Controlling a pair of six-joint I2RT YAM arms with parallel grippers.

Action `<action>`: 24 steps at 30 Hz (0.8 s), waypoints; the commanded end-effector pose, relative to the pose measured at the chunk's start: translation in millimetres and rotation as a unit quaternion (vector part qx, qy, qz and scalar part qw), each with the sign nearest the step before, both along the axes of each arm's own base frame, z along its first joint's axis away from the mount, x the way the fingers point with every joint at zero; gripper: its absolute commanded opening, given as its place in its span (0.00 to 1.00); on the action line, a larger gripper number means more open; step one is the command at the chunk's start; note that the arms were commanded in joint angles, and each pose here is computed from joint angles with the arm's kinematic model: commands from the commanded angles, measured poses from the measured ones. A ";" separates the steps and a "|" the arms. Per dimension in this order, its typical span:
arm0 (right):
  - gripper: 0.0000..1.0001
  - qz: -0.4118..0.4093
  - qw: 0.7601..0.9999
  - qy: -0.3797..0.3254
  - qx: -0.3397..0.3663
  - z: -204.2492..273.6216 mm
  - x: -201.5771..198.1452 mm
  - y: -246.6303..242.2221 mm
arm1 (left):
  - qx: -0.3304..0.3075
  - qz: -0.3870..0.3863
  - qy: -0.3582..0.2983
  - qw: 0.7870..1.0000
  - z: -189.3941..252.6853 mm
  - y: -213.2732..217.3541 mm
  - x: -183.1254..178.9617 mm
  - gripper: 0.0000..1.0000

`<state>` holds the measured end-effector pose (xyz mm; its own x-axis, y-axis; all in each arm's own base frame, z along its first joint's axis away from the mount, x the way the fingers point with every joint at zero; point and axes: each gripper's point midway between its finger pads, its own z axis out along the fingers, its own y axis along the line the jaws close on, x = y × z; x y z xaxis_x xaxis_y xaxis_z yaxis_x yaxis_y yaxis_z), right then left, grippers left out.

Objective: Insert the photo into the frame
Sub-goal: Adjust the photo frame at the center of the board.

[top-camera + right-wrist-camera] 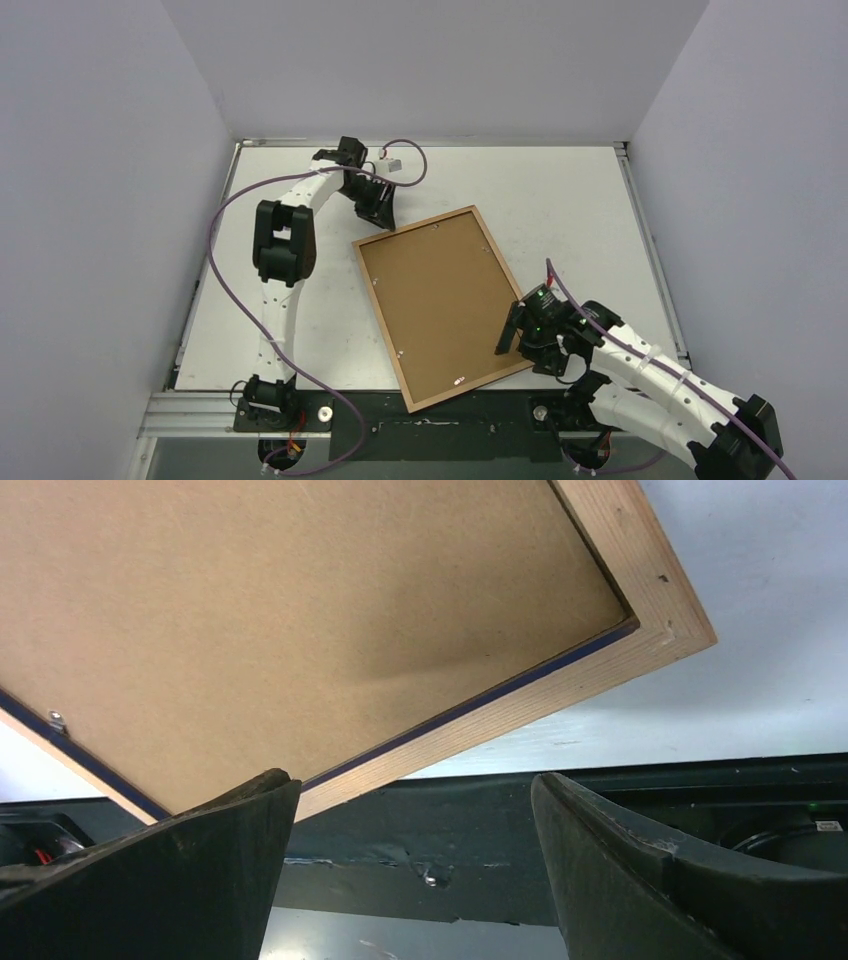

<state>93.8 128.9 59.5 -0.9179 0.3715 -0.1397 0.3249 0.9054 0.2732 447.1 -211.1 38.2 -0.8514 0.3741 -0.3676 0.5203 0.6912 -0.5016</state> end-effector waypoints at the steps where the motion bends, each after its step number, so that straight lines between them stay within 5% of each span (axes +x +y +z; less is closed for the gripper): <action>1: 0.90 -0.013 1.000 0.020 0.013 -15.4 -5.9 3.1 | 0.003 -0.003 -0.016 1.000 5.1 3.7 6.1 0.38; 11: 0.90 -0.023 0.999 -0.040 0.025 -25.5 35.7 13.6 | -0.002 0.008 -0.003 1.000 5.4 15.4 0.4 0.32; 24: 0.90 -0.031 0.985 -0.166 0.025 9.4 163.1 15.1 | -0.017 0.034 0.028 0.999 7.0 49.7 -31.6 0.27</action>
<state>171.8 118.7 25.2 -0.8728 0.4449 -0.2006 0.3940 0.8850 0.2481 432.6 -161.9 25.9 -0.9016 0.2966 -0.3149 0.4264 0.7322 -0.5312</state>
